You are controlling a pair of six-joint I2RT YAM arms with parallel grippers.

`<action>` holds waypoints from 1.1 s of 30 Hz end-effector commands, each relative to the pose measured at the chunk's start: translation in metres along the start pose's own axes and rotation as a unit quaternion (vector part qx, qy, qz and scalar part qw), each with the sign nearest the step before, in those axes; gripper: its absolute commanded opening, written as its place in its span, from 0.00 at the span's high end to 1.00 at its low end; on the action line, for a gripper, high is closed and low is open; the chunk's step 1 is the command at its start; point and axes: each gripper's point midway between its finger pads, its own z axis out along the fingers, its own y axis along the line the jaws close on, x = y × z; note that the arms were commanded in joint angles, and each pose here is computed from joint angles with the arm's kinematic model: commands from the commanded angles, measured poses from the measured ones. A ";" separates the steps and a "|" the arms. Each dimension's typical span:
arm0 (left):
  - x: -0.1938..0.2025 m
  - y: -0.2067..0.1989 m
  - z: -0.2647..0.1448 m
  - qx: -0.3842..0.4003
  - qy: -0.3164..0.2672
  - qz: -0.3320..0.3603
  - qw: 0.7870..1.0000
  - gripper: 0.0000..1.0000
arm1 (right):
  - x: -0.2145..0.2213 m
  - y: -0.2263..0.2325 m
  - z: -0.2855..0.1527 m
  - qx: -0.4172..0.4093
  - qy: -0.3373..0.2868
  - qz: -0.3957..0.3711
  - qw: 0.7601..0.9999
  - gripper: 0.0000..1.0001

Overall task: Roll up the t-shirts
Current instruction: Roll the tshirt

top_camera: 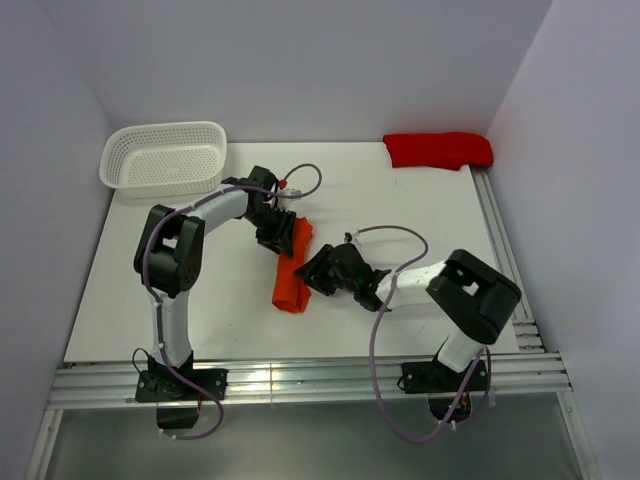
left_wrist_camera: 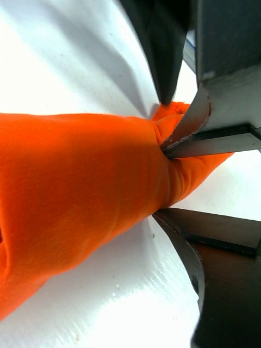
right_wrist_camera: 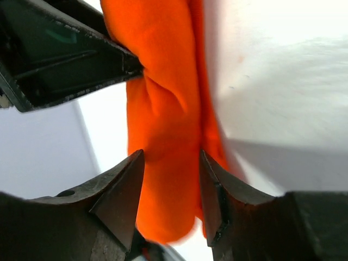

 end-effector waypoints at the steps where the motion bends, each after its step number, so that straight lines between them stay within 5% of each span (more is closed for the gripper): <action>1: -0.008 0.029 0.010 -0.076 -0.005 0.017 0.997 0.55 | -0.019 -0.017 -0.019 0.090 -0.047 -0.063 0.993 0.47; 22: -0.001 0.022 0.016 -0.067 0.030 0.046 0.996 0.49 | -0.043 -0.013 0.028 0.126 -0.028 -0.132 0.983 0.40; 25: -0.002 0.017 0.014 -0.055 0.028 0.050 0.997 0.47 | -0.040 -0.017 0.034 0.132 -0.019 -0.127 0.983 0.46; 29: -0.008 0.009 0.007 -0.044 0.016 0.056 0.997 0.40 | -0.039 -0.025 0.038 0.150 -0.017 -0.118 0.981 0.74; 33: -0.024 -0.006 -0.010 -0.016 -0.015 0.067 0.997 0.27 | -0.041 -0.033 0.035 0.170 -0.021 -0.115 0.978 0.77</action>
